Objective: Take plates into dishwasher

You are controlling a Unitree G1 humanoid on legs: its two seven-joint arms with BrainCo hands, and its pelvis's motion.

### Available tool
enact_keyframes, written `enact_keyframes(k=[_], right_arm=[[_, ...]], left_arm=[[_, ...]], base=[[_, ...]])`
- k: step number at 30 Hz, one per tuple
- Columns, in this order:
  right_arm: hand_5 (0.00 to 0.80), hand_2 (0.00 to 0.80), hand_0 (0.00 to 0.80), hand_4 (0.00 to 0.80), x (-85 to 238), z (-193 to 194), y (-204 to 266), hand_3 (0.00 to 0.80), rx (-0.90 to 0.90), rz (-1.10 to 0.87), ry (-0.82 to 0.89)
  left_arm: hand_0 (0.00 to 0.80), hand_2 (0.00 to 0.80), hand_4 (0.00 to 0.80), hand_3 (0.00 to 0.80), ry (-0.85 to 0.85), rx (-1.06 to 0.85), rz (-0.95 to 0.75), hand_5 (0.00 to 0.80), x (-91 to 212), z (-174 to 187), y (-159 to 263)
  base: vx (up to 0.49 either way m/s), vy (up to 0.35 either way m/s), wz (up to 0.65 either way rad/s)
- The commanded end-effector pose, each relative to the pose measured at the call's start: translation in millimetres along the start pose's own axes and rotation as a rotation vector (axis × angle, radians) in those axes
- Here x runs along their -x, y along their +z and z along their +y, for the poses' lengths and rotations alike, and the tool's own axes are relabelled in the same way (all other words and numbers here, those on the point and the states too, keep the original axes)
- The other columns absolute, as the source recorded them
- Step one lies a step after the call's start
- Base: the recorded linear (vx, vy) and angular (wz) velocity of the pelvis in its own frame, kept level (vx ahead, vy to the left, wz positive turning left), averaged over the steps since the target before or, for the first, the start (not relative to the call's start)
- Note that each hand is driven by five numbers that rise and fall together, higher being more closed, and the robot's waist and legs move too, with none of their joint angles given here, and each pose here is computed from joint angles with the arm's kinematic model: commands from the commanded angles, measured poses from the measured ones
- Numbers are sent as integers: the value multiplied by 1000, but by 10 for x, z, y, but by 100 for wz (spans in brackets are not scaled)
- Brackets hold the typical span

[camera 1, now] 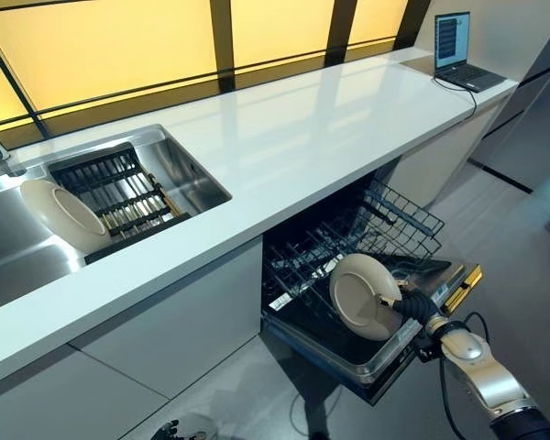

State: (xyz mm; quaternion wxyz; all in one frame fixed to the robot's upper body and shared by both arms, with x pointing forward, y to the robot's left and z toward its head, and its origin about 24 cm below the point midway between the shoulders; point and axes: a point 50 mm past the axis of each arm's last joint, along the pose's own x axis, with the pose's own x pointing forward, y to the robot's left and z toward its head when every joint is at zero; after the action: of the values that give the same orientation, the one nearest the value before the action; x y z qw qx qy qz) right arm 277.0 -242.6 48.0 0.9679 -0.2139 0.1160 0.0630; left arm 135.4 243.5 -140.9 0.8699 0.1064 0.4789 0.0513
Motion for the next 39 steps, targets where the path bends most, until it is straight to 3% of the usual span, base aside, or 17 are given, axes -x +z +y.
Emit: enact_keyframes(k=[1,18,29,39], right_arm=[[800,800,800,800,-92,104,284,800,25,-137,18],[800,800,800,800,-333,244,497,800,219,-144,-52],[800,800,800,800,-484,268,619,800,463,-108,-27],[800,800,800,800,-608,464,470,800,456,-22,1]], left_arm=[[0,0,0,0,18,-62,-52,0,-45,67,211],[0,0,0,0,-14,-89,-63,0,-61,-12,267],[0,0,0,0,-26,-119,-78,0,-78,-16,367],[0,0,0,0,-45,-155,-83,0,-92,-51,423]], base=[[0,0,0],[1,8,4],[-5,7,6],[-5,2,5]])
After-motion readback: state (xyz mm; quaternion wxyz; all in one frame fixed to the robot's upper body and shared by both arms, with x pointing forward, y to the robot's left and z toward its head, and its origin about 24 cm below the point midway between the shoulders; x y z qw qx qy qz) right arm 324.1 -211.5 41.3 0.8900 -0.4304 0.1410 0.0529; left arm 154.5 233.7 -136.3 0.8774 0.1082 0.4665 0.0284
